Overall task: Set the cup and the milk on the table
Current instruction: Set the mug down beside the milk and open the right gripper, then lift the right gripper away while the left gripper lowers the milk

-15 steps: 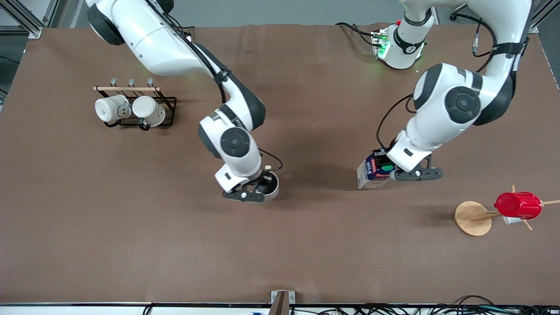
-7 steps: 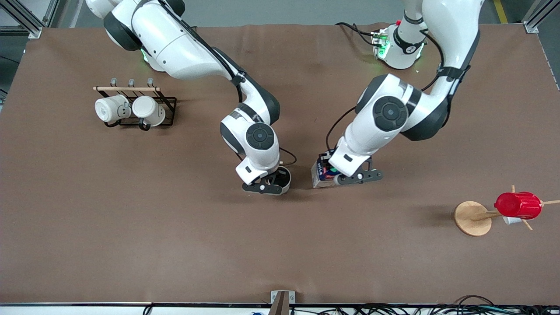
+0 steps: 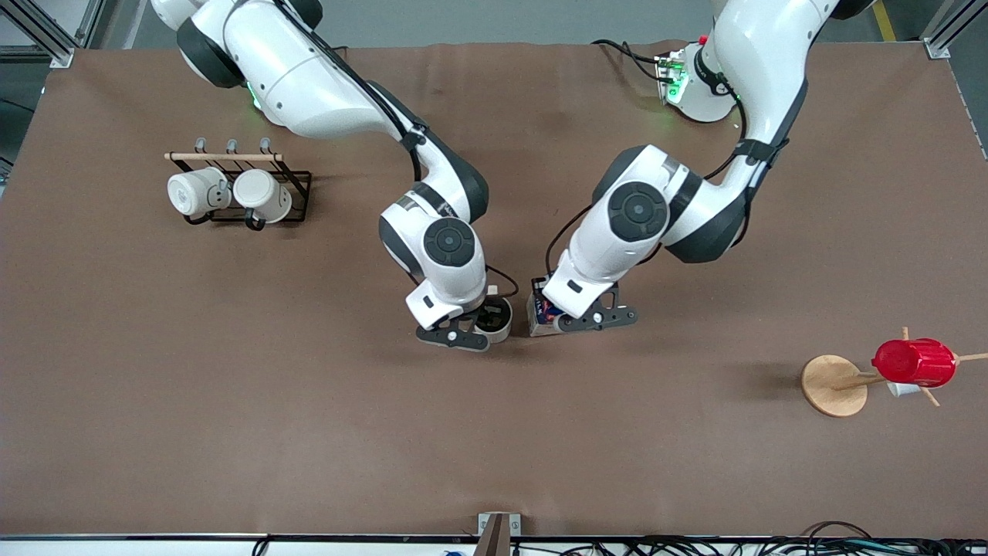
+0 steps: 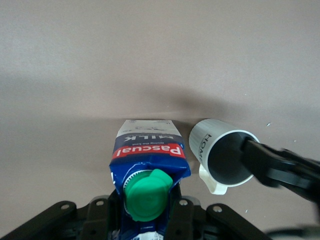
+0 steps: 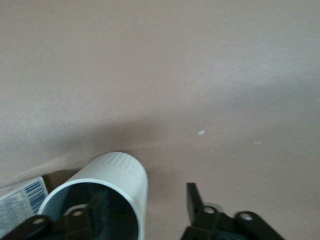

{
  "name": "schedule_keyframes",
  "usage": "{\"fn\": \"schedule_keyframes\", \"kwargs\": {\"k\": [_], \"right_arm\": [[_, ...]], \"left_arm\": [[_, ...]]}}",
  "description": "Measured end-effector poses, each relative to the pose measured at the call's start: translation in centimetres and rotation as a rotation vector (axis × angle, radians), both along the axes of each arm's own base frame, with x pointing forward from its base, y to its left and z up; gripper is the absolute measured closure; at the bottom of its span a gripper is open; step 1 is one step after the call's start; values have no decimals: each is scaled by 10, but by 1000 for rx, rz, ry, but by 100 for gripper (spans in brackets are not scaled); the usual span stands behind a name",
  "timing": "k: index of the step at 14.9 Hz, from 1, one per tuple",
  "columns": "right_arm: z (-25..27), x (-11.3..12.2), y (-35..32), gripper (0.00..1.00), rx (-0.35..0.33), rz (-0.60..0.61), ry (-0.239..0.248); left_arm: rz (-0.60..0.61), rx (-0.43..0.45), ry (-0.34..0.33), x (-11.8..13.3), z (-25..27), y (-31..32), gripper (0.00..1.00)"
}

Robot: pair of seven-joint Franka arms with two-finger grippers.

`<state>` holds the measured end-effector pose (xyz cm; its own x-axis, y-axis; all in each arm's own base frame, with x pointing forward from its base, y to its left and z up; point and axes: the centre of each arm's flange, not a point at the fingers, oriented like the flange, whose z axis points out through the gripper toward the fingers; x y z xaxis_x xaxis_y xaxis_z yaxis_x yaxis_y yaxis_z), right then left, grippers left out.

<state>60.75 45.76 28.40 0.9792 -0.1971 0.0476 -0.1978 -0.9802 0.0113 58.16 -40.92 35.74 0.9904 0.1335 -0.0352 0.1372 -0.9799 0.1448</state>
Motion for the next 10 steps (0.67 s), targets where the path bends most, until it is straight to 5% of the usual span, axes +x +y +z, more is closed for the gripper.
{"fn": "schedule_keyframes", "kwargs": {"k": [3, 6, 10], "right_arm": [[87, 15, -47, 0, -30, -67, -9], [178, 22, -132, 0, -33, -142, -65], [258, 17, -267, 0, -90, -167, -63]], "left_arm": [[-1, -1, -3, 0, -4, -10, 65], [-8, -1, 2, -1, -8, -15, 65], [-14, -12, -10, 1, -4, -23, 65]]}}
